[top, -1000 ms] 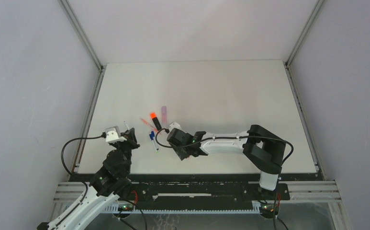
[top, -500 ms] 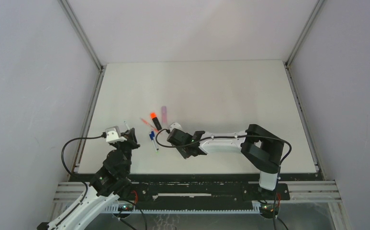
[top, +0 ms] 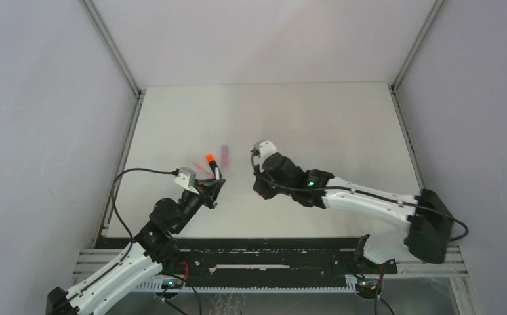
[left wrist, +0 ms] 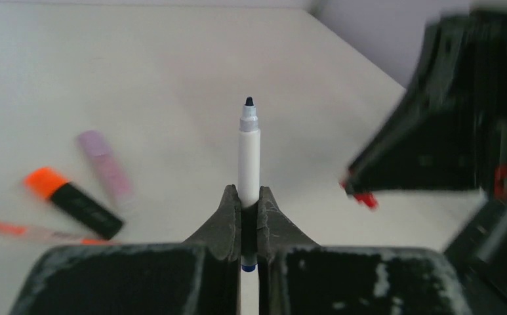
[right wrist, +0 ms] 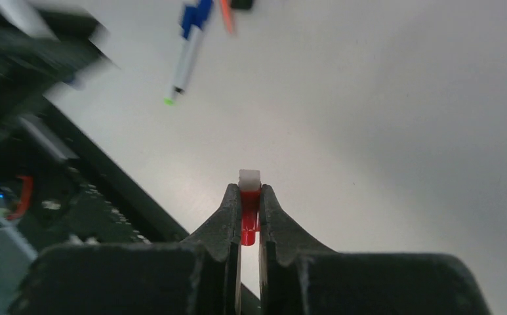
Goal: Insert the pens into the pen caps
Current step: Insert the pen cap onto the pen.
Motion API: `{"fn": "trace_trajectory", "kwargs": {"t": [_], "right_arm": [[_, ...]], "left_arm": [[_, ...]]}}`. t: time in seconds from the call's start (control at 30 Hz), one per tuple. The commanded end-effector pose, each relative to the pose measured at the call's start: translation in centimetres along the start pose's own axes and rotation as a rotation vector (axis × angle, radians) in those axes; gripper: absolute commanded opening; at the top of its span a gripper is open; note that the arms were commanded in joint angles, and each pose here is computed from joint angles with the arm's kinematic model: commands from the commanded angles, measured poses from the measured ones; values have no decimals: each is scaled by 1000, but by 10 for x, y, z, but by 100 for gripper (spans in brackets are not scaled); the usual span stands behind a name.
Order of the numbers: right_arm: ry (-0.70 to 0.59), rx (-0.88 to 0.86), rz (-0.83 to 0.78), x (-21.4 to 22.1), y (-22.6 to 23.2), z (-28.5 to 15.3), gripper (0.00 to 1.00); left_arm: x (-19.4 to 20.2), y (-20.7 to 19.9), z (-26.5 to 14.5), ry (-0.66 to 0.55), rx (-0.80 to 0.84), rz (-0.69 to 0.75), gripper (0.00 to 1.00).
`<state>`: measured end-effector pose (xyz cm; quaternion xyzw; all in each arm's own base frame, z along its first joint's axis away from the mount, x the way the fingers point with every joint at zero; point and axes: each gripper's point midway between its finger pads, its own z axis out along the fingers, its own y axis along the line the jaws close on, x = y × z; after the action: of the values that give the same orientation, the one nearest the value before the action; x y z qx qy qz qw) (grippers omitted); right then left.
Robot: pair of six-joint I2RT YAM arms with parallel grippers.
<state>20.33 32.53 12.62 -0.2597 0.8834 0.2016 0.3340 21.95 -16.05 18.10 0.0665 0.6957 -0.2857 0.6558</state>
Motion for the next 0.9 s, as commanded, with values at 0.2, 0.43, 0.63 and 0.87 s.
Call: {"fn": "trace_trajectory", "kwargs": {"t": [0.2,0.43,0.63,0.87], "right_arm": [[-583,-462,204,-108,41,-121,0],[-731,-588,194,-128,67,-147,0],[-760,-606,186,-133,77,-145,0],[-744,-617,171,-134,85,-138,0]], "left_arm": [[0,-112,-21,23,646,26,0],[-1,-118,-27,8,670,43,0],[-1,-120,-28,6,681,44,0],[-4,-121,-31,-6,687,44,0]]}}
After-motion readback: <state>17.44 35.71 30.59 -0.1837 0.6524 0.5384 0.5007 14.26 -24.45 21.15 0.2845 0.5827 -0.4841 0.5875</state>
